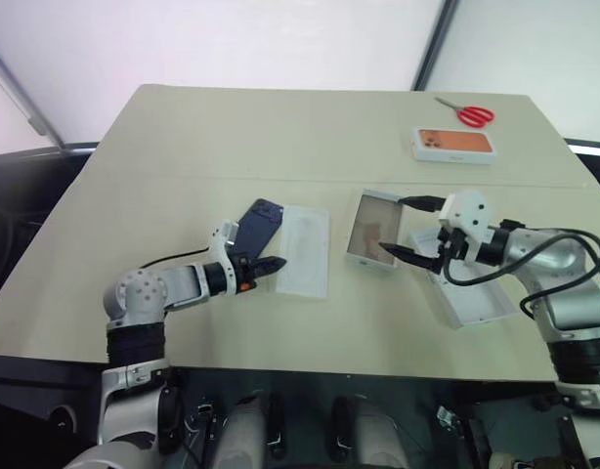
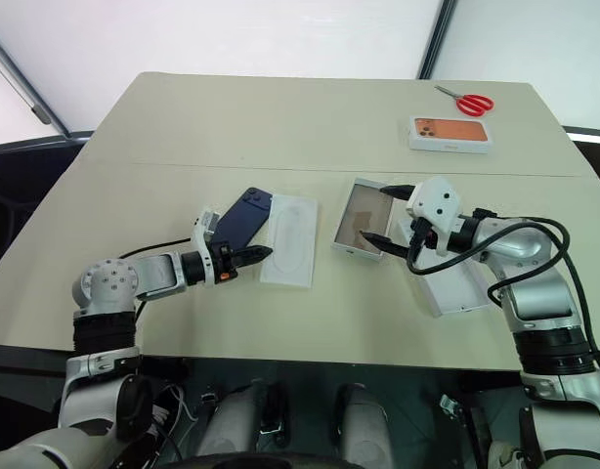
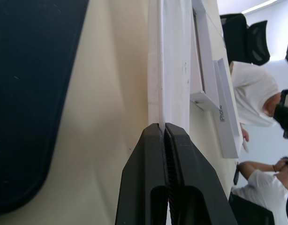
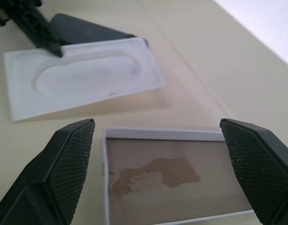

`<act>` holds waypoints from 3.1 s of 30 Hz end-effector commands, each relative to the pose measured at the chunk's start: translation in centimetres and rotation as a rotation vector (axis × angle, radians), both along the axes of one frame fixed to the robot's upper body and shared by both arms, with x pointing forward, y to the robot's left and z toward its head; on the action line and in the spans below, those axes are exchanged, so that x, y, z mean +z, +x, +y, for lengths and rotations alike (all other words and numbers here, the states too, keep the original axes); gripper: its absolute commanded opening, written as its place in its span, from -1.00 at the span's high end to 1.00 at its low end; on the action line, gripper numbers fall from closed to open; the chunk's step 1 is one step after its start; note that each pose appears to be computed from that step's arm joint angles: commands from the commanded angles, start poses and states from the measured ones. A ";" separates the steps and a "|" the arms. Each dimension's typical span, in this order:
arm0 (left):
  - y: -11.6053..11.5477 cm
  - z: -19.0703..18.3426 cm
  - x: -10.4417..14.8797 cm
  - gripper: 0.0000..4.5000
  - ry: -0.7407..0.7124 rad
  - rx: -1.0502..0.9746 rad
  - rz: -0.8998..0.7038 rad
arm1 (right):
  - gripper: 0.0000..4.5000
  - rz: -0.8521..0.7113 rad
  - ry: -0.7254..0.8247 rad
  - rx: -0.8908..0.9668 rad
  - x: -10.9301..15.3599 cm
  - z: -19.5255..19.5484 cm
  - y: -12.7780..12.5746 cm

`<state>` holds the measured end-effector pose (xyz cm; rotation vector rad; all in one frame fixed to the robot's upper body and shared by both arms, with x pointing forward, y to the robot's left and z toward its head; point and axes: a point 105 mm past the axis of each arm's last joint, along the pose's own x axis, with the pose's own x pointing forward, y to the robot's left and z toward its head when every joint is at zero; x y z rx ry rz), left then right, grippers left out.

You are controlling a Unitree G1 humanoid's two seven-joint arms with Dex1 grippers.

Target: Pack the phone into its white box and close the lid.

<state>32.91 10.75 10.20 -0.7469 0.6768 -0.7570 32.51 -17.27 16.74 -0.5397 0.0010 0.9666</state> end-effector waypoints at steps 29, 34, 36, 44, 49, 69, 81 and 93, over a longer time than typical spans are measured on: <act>1.5 0.9 7.6 1.00 -0.147 0.068 -0.225 | 0.98 0.140 -0.087 0.335 -5.5 7.6 -1.5; 1.1 0.6 6.8 1.00 -0.136 0.052 -0.200 | 0.98 0.126 -0.084 0.331 -5.3 7.7 -1.3; 0.9 0.4 6.5 1.00 -0.136 0.049 -0.189 | 0.98 0.174 -0.051 0.334 -5.3 7.7 -1.5; 0.7 -0.9 5.6 1.00 -0.122 0.015 -0.165 | -0.04 0.106 -0.071 0.277 -3.4 5.5 -1.2; 1.1 -1.9 5.8 1.00 -0.138 -0.007 -0.157 | -0.04 0.094 -0.079 0.155 -1.4 1.3 -0.7; 0.9 -6.7 2.9 1.00 -0.158 -0.070 -0.024 | -0.04 -0.091 0.022 -0.088 0.7 -1.7 2.6; 1.2 -6.0 3.3 -0.93 -0.136 -0.050 -0.047 | -0.07 -0.099 0.033 -0.081 0.7 -0.9 2.9; 2.8 -1.9 7.7 -0.96 -0.013 0.051 -0.309 | 0.77 -0.080 0.037 0.001 0.2 3.7 2.8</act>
